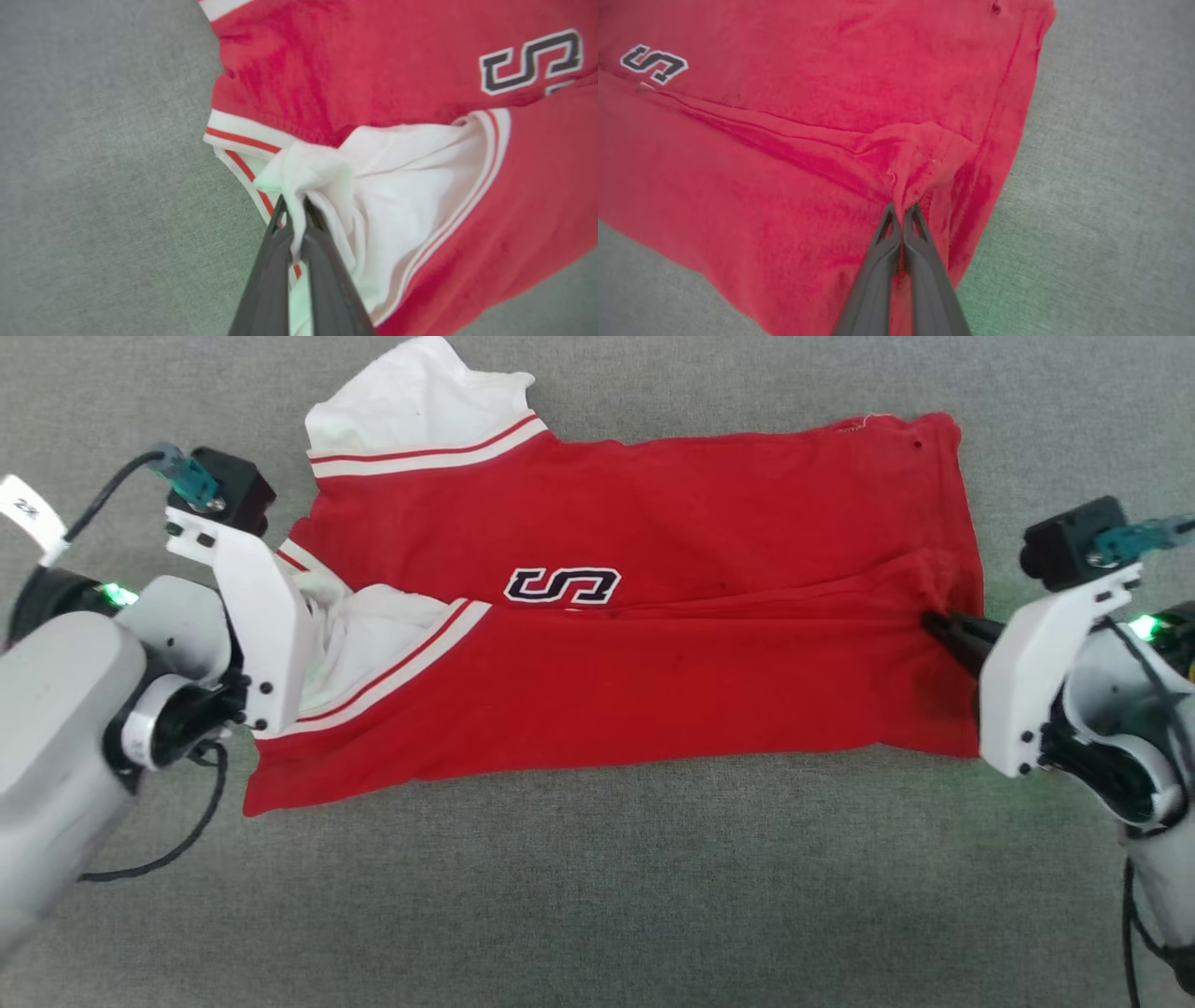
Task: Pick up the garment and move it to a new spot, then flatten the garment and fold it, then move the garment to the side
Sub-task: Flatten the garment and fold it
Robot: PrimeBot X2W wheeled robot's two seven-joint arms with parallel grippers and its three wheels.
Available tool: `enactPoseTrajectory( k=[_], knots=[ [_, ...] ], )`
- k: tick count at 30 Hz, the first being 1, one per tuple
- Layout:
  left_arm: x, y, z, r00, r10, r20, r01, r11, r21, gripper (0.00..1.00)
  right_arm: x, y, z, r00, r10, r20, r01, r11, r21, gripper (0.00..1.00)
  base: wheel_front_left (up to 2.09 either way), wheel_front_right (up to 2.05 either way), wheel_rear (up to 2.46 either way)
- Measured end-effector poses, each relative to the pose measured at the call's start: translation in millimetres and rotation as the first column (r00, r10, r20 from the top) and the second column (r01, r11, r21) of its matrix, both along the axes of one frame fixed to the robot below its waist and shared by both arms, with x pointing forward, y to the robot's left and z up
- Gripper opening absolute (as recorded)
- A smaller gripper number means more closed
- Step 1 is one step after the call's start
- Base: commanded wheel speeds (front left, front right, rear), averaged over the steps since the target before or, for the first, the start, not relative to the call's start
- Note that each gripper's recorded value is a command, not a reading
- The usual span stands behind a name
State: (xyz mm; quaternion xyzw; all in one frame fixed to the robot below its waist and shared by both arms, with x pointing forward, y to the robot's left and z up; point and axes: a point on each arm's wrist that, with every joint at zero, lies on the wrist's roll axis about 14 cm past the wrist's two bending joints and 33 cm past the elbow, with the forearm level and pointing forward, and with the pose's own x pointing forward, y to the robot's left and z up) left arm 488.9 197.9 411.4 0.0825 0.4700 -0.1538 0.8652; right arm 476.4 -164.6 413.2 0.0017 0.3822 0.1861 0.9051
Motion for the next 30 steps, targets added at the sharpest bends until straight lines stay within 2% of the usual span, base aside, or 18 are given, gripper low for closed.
enactPoseTrajectory(
  k=[5, 6, 7, 9, 10, 11, 12, 15, 21, 24, 30],
  knots=[
    [-5, 2, -32, 0.994, 0.038, -0.102, -0.040, 0.999, -0.017, 0.00, 0, 3, -16, 0.999, 0.005, -0.044, -0.005, 1.000, -0.001, 0.00, 0.00, 0.00, 0.00],
    [-3, 3, -34, 0.992, 0.054, -0.116, -0.057, 0.998, -0.020, 0.00, 1, 3, -17, 0.999, 0.004, -0.043, -0.004, 1.000, 0.000, 0.06, 0.00, 0.00, 0.00],
    [-3, 3, -36, 0.989, 0.070, -0.133, -0.075, 0.997, -0.027, 0.00, 2, 3, -16, 0.999, 0.006, -0.039, -0.006, 1.000, -0.001, 0.19, 0.00, 0.00, 0.00],
    [-1, 5, -35, 0.987, 0.077, -0.141, -0.081, 0.996, -0.025, 0.39, 4, 3, -13, 1.000, 0.005, -0.021, -0.005, 1.000, 0.007, 0.47, 0.00, 0.00, 0.00],
    [2, 5, -33, 0.987, 0.084, -0.136, -0.089, 0.996, -0.029, 0.68, 7, 2, -9, 1.000, 0.000, -0.004, 0.000, 1.000, 0.009, 0.59, 0.00, 0.00, 0.00],
    [3, 7, -31, 0.987, 0.094, -0.131, -0.098, 0.995, -0.027, 1.00, 9, 0, -6, 1.000, -0.005, 0.017, 0.005, 1.000, 0.009, 0.87, 0.00, 0.00, 0.00],
    [4, 9, -29, 0.987, 0.096, -0.126, -0.100, 0.995, -0.020, 1.00, 12, -2, -1, 0.999, -0.013, 0.041, 0.013, 1.000, 0.013, 1.00, 0.00, 0.00, 0.00],
    [5, 22, -18, 0.987, 0.123, -0.102, -0.123, 0.992, 0.005, 1.00, 21, -8, 19, 0.990, -0.036, 0.139, 0.033, 0.999, 0.023, 1.00, 0.00, 0.00, 0.00],
    [-1, 27, 5, 0.991, 0.126, -0.047, -0.125, 0.992, 0.021, 1.00, 19, -16, 42, 0.963, -0.084, 0.257, 0.072, 0.996, 0.053, 1.00, 0.00, 0.00, 0.00],
    [-13, 27, 16, 0.991, 0.127, -0.037, -0.126, 0.992, 0.026, 1.00, 17, -24, 61, 0.929, -0.121, 0.350, 0.104, 0.992, 0.067, 1.00, 0.00, 0.00, 0.00],
    [-46, 11, 23, 0.991, 0.117, -0.059, -0.117, 0.993, 0.011, 1.00, 7, -38, 91, 0.833, -0.226, 0.505, 0.196, 0.974, 0.113, 1.00, 0.00, 0.00, 0.00]
  ],
)
